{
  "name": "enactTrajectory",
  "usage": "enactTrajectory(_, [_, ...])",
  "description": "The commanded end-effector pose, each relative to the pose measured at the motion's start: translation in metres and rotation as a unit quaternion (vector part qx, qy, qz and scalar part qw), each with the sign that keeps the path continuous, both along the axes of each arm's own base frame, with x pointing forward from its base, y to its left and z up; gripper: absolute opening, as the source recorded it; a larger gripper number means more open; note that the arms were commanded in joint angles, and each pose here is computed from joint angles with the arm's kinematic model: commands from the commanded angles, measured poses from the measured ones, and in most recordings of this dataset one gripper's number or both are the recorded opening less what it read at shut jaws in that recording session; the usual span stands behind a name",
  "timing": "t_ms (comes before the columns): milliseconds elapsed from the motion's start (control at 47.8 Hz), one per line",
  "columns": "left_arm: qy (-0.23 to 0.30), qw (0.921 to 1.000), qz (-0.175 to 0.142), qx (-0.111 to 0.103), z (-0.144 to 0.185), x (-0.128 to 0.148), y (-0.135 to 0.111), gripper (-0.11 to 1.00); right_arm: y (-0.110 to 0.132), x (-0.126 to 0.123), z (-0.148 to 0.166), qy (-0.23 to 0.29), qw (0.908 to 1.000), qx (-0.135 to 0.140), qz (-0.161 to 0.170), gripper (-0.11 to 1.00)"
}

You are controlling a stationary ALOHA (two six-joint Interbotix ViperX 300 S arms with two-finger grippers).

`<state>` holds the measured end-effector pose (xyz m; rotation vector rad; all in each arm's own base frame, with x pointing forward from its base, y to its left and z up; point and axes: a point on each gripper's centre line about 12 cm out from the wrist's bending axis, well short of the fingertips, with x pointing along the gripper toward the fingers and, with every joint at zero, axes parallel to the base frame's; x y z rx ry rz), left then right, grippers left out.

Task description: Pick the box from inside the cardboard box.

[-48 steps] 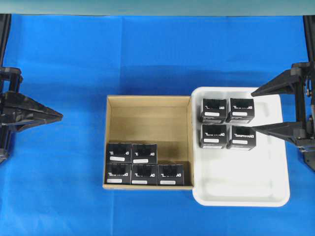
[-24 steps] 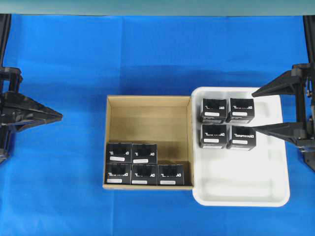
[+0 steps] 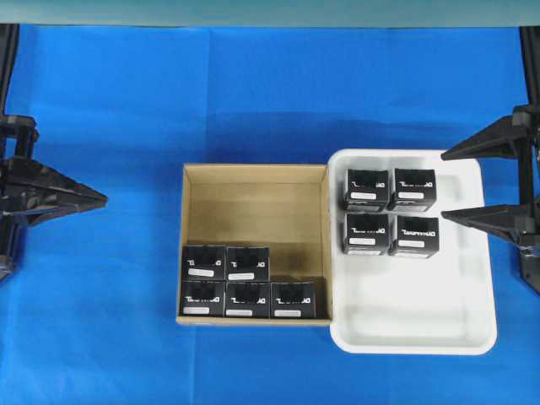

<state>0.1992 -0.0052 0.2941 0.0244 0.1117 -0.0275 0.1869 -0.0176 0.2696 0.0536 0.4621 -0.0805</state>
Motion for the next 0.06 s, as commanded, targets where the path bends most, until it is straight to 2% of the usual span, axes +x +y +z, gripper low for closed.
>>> enactTrajectory(0, [-0.013, 0.9999, 0.001, 0.001, 0.0105, 0.002, 0.0002, -0.04, -0.0009, 0.0006, 0.0014, -0.003, 1.0, 0.001, -0.003, 0.96])
enactTrajectory(42, [-0.012, 0.9999, 0.001, 0.001, 0.0103, 0.002, 0.0002, -0.04, -0.0014, -0.0002, -0.0009, 0.0, 1.0, 0.001, -0.004, 0.96])
